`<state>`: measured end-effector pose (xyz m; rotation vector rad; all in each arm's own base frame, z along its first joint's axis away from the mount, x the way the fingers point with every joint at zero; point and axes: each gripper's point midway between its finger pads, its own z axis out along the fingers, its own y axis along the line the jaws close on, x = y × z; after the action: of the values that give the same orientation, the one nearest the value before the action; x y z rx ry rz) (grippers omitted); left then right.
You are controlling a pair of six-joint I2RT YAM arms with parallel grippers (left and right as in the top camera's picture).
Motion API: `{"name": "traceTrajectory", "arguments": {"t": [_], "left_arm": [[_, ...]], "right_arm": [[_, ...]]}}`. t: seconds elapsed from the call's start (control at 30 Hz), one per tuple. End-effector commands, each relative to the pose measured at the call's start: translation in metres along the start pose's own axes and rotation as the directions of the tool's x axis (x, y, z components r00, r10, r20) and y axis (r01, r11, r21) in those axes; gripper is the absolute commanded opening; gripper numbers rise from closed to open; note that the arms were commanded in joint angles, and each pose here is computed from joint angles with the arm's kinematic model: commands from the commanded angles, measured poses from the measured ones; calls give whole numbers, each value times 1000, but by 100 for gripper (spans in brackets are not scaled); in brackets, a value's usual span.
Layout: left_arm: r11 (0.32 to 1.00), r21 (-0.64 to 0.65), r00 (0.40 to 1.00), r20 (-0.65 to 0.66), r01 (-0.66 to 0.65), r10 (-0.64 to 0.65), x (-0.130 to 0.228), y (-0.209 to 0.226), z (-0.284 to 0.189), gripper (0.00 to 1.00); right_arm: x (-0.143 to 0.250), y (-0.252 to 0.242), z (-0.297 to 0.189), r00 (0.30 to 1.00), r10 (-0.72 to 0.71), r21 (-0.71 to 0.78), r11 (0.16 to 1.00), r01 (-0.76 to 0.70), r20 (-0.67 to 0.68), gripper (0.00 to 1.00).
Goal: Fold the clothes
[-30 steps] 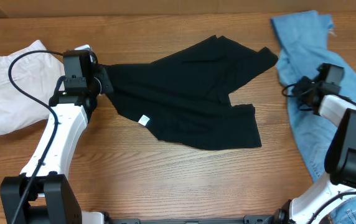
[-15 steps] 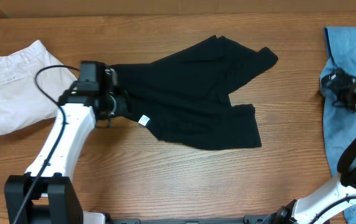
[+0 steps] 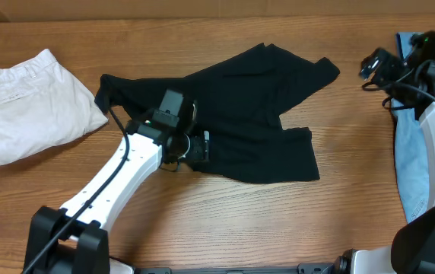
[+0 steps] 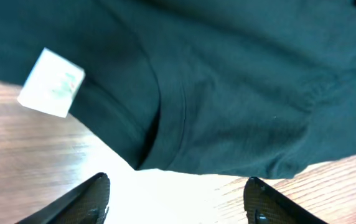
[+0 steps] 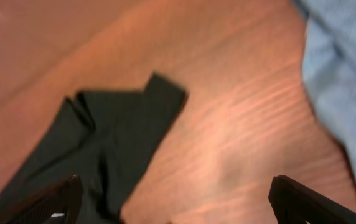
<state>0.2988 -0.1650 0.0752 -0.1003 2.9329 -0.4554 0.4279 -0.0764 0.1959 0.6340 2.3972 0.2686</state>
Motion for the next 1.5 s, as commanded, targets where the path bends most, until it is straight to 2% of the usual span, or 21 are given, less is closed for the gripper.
{"name": "traceTrajectory", "arguments": {"t": [0.0, 0.2, 0.4, 0.43, 0.47, 0.5, 0.53, 0.57, 0.7, 0.8, 0.9, 1.0, 1.1, 1.13, 1.2, 1.23, 1.27, 1.3, 1.47], "left_arm": [[982, -22, 976, -100, 190, -191, 21, 4, 23, 75], [942, 25, 906, -283, 335, -315, 46, -17, 53, 85], [932, 10, 900, -260, 364, -349, 39, -17, 83, 84], [931, 13, 901, -257, 364, -349, 37, -17, 86, 79], [931, 10, 902, -254, 364, -349, 36, -16, 89, 61], [932, 0, 903, -247, 363, -352, 36, -14, 90, 29], [933, -12, 904, -243, 361, -353, 36, -11, 90, 10], [934, -20, 905, -244, 355, -349, 37, -9, 89, 4], [940, -101, 901, -270, 325, -340, 50, 11, 77, 4], [933, -214, 905, -257, 288, -338, 56, 45, 56, 4], [880, -374, 908, -179, 293, -378, 53, 96, 20, 4], [809, -473, 895, -88, 348, -437, 48, 142, -16, 5], [728, -502, 846, 16, 467, -533, 41, 183, -42, 12], [712, -483, 823, 35, 510, -567, 40, 191, -46, 22], [718, -423, 798, 20, 552, -602, 37, 200, -49, 65], [729, -395, 794, 3, 559, -608, 37, 201, -49, 80], [735, -371, 789, -13, 567, -614, 37, 202, -50, 88], [740, -356, 786, -24, 570, -618, 38, 203, -50, 93], [784, -288, 788, -135, 549, -601, 48, 182, -48, 94]], "right_arm": [[8, 6, -2, 999, -21, -2, 1000, 21, -31, 100], [19, 3, -2, 995, -58, 8, 998, 59, -76, 100], [23, 2, -2, 994, -55, 13, 998, 56, -92, 100], [24, 2, -2, 994, -54, 13, 998, 56, -94, 100], [24, 1, -2, 994, -54, 14, 998, 56, -94, 100], [24, 1, -2, 994, -54, 14, 998, 56, -95, 100], [24, 1, -2, 994, -54, 14, 998, 56, -96, 100], [24, 1, -2, 994, -54, 14, 998, 55, -96, 100], [27, 0, -3, 993, -51, 22, 998, 54, -108, 100], [32, -2, -3, 990, -59, 26, 998, 62, -128, 100], [40, -5, -3, 985, -70, 32, 997, 75, -158, 100], [45, -4, -2, 981, -68, 25, 997, 74, -183, 100], [51, 3, 1, 974, -88, -26, 996, 85, -208, 100], [52, 5, 2, 973, -87, -37, 996, 81, -215, 100], [55, 9, 4, 970, -87, -62, 995, 75, -228, 100], [57, 11, 5, 968, -89, -75, 995, 73, -235, 100], [59, 14, 6, 965, -95, -87, 993, 76, -243, 100], [62, 16, 8, 963, -101, -89, 993, 81, -250, 100], [83, 33, 17, 936, -173, -119, 983, 143, -307, 100]]}}
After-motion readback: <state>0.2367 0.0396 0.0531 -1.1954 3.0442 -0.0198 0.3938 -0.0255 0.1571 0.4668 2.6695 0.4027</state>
